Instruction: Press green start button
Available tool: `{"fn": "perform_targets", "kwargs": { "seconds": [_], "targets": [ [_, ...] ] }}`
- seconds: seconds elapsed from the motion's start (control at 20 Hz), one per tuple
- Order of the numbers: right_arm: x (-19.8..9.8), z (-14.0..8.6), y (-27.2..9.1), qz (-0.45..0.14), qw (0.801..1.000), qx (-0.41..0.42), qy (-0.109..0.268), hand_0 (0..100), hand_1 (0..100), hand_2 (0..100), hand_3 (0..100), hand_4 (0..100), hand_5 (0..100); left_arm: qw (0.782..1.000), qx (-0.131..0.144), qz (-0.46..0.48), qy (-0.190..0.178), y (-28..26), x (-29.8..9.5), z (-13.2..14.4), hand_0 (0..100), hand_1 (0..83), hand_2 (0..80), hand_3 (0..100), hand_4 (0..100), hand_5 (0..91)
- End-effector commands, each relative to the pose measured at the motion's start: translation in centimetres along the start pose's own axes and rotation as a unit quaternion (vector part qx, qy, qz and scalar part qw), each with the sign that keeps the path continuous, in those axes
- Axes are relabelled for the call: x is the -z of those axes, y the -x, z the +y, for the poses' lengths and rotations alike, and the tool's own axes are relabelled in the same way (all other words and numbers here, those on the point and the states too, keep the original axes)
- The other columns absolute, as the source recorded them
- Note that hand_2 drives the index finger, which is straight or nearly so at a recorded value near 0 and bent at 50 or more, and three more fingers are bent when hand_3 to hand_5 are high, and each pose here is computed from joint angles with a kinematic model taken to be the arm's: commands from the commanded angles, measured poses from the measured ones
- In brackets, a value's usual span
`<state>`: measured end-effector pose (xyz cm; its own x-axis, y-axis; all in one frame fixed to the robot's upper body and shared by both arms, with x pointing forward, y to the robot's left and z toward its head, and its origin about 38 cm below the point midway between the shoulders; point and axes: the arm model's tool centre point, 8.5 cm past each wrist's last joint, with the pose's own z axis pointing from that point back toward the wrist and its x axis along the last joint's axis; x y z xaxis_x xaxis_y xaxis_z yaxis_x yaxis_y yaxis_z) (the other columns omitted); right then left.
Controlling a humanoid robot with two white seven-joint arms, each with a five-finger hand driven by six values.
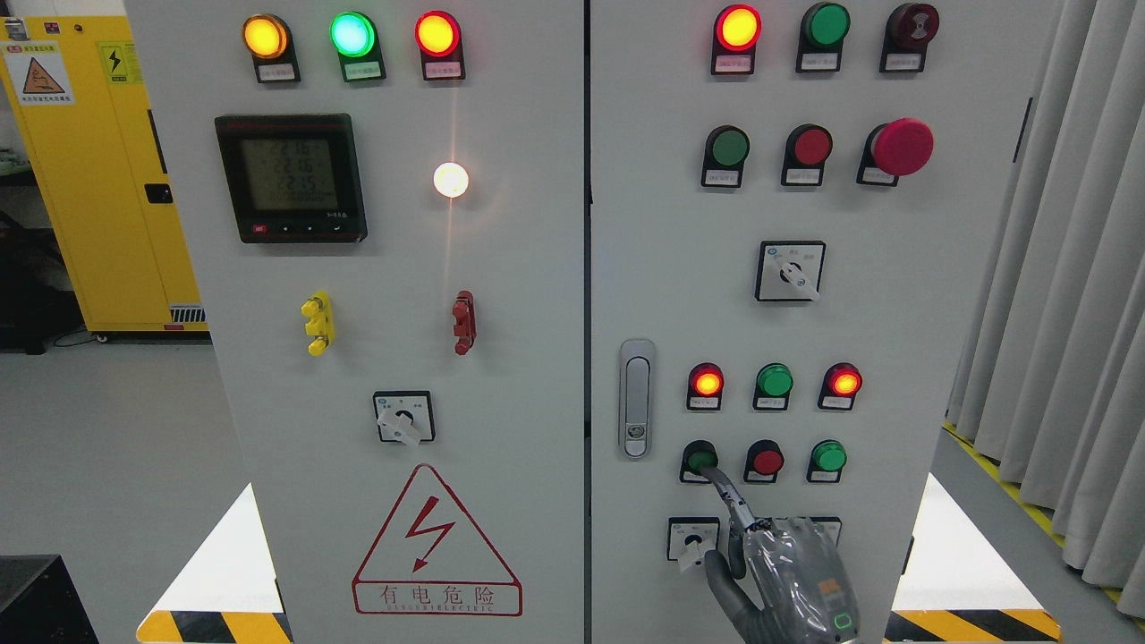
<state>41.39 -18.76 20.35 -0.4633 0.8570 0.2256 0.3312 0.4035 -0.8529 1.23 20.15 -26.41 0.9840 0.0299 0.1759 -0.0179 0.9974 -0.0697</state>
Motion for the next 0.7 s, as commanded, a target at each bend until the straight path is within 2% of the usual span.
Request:
{"fn": "perform_targets", "kwargs": {
  "seconds": [0.0, 0.2, 0.45, 0.6, 0.65],
  "targets": [
    [0.0, -0.7, -1.1, -0.005, 1.000, 0.013, 0.025, 67, 100, 0, 91, 100, 100, 1.000, 0.000, 0.000, 0.000, 0.0, 0.0, 0.0, 12, 55.6, 0.0, 0, 0, 0.0],
    [-0.8, -1.1, -1.5, -0.014, 0.998, 0.018, 0.052, 69, 100, 0, 91, 100, 100, 1.000, 0.000, 0.000, 0.000, 0.0, 0.0, 0.0, 12, 55.6, 0.0, 0, 0, 0.0],
    [-2.7, -0.9, -2.4, -0.028, 0.987, 0.135, 0.078, 81, 100, 0, 89, 99, 100, 1.000, 0.000, 0.000, 0.000, 0.0, 0.0, 0.0, 12, 55.6, 0.0, 0, 0, 0.0],
    [-4.2, -0.9, -2.8, -0.015, 0.960, 0.260, 0.101, 80, 100, 0, 88, 95, 100, 1.000, 0.000, 0.000, 0.000, 0.0, 0.0, 0.0, 12, 55.6, 0.0, 0, 0, 0.0],
    [-4.7, -1.1, -3.0, -0.011, 0.945, 0.306, 0.112, 85, 100, 2, 83, 90, 95, 1.000, 0.000, 0.000, 0.000, 0.1, 0.0, 0.0, 12, 55.6, 0.0, 0, 0, 0.0]
  ]
}}
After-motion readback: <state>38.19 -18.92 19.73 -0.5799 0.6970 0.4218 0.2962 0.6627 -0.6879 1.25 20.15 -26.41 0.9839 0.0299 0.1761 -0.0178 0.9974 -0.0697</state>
